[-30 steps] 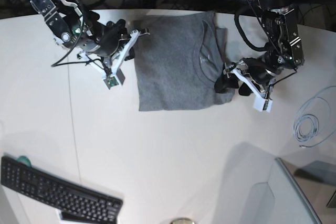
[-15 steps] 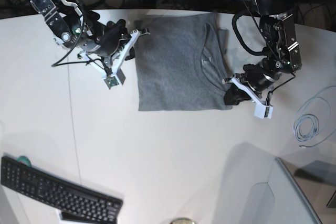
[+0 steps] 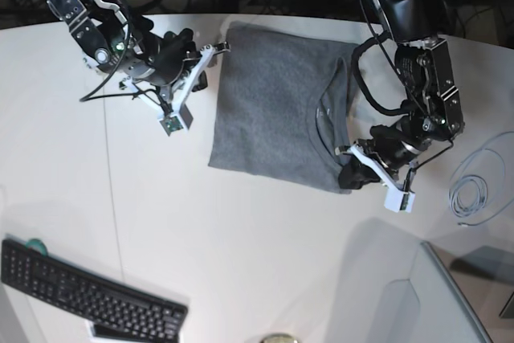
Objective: Layout the t-shirt on the table in an organized manner, then fold the t-shirt properly
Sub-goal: 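Push the shirt edge with the left gripper to square the stack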
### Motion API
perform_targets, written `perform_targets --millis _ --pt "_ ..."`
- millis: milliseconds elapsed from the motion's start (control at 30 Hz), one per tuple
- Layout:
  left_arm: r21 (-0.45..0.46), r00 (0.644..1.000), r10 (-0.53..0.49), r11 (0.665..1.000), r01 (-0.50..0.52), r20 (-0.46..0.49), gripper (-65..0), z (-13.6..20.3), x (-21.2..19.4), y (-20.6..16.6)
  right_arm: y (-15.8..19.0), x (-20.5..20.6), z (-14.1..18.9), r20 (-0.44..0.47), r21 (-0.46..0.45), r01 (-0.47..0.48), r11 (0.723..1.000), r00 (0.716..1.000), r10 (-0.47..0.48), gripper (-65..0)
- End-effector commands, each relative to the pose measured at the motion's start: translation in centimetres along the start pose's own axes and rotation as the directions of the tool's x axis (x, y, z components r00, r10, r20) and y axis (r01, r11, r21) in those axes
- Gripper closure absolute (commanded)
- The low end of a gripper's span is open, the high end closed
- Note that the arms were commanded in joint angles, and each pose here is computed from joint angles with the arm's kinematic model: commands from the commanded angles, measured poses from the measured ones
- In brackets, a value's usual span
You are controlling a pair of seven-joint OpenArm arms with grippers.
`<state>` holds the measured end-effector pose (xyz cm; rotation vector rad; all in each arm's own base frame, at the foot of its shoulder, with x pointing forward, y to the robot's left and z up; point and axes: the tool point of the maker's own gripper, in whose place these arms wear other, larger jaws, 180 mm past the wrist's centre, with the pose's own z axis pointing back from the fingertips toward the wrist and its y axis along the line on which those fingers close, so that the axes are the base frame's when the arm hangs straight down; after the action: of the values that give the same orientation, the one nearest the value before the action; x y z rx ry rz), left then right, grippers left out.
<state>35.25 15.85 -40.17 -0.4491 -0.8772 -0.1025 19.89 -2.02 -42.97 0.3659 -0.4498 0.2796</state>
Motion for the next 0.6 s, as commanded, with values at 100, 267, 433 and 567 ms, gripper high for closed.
perform_targets --millis 100,267,433,567 --pt "-0.018 0.998 0.018 1.0 -0.017 0.053 0.0 -0.7 2.2 0.7 0.2 0.9 0.3 0.032 0.011 -0.009 1.0 0.999 0.009 0.0" --pt "-0.015 0.993 0.049 0.999 -0.048 0.107 0.0 -1.8 2.7 1.4 0.2 0.9 0.3 0.032 0.011 -0.009 1.0 0.999 0.009 0.0" --pt "0.015 0.998 0.022 1.0 -0.023 0.055 -1.3 -3.1 1.7 2.1 0.2 0.9 0.3 0.032 0.011 -0.009 1.0 0.999 0.009 0.0" --pt "0.009 0.995 0.031 0.999 -0.032 0.094 -36.4 -3.3 2.6 2.1 0.2 0.9 0.3 0.033 0.011 -0.01 1.0 0.999 0.01 0.0"
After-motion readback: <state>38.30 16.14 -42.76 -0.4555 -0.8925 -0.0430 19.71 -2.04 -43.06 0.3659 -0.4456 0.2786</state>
